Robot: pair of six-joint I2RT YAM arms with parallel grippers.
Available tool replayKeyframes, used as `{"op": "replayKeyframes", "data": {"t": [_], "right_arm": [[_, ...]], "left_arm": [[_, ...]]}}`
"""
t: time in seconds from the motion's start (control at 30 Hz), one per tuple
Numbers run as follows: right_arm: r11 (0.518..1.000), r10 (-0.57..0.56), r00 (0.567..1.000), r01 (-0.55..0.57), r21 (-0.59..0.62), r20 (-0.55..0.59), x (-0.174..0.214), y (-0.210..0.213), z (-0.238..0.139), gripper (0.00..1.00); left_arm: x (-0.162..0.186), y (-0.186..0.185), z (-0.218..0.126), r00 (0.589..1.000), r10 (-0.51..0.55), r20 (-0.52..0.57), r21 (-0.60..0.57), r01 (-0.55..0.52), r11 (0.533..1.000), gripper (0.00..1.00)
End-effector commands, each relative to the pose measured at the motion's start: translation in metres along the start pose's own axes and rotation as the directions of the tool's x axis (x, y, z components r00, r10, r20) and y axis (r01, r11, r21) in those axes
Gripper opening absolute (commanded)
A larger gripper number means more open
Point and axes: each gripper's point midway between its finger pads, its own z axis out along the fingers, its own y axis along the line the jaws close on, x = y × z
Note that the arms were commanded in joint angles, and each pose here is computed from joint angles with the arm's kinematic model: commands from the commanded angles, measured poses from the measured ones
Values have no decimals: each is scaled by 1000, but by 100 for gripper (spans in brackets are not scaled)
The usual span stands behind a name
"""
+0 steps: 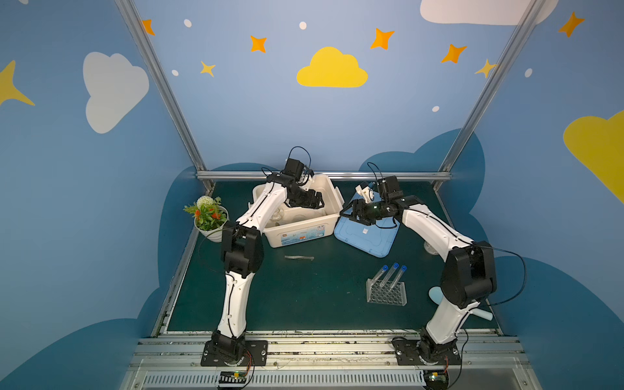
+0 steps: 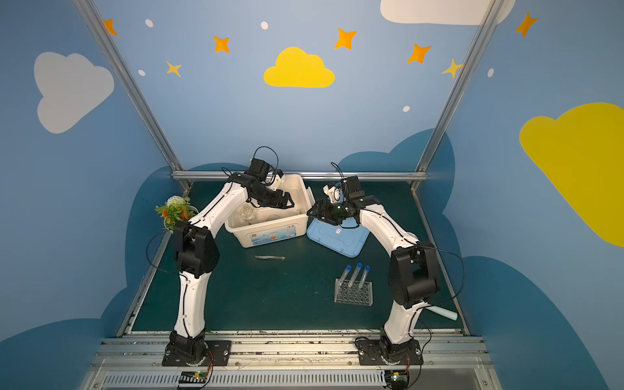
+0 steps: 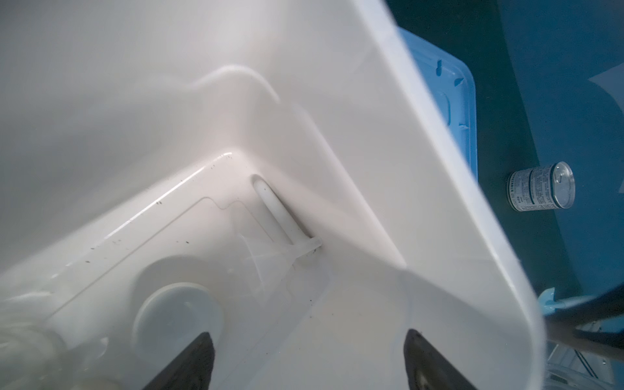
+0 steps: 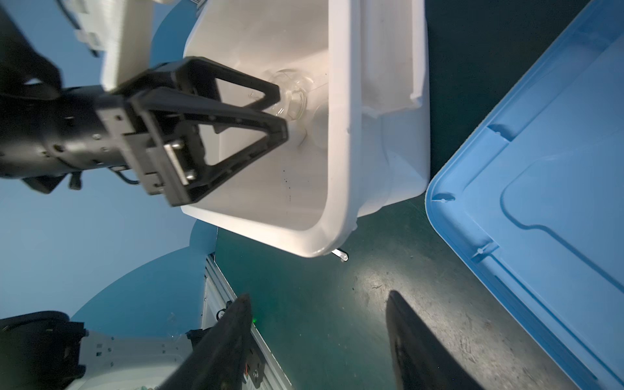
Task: Organize the chemistry lab equipment
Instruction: 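Open the left gripper to release the funnel in the box, then move the left gripper toward the tweezers while the right gripper releases the box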
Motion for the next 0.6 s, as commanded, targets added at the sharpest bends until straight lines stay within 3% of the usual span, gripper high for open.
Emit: {"op": "replayKeyframes", "data": {"t": [0.0,0.17,0.4,0.57], "right_arm": [[1000,-27,999,28,-14,33,-2,10,-14,64],[999,-39,998,39,-15,40,-1,12,-16,64],[998,-58,997,58,-8,50,2,13,-23,64],[999,-53,997,54,-6,54,4,10,-27,64]], "left_arm": [[-5,-7,-27,998,27,59,-36,-25,999,98],[-1,-18,-62,988,47,148,-49,-40,998,100],[28,-23,-99,956,195,217,-225,-145,963,100],[59,-42,-121,933,258,249,-211,-208,955,100]]}}
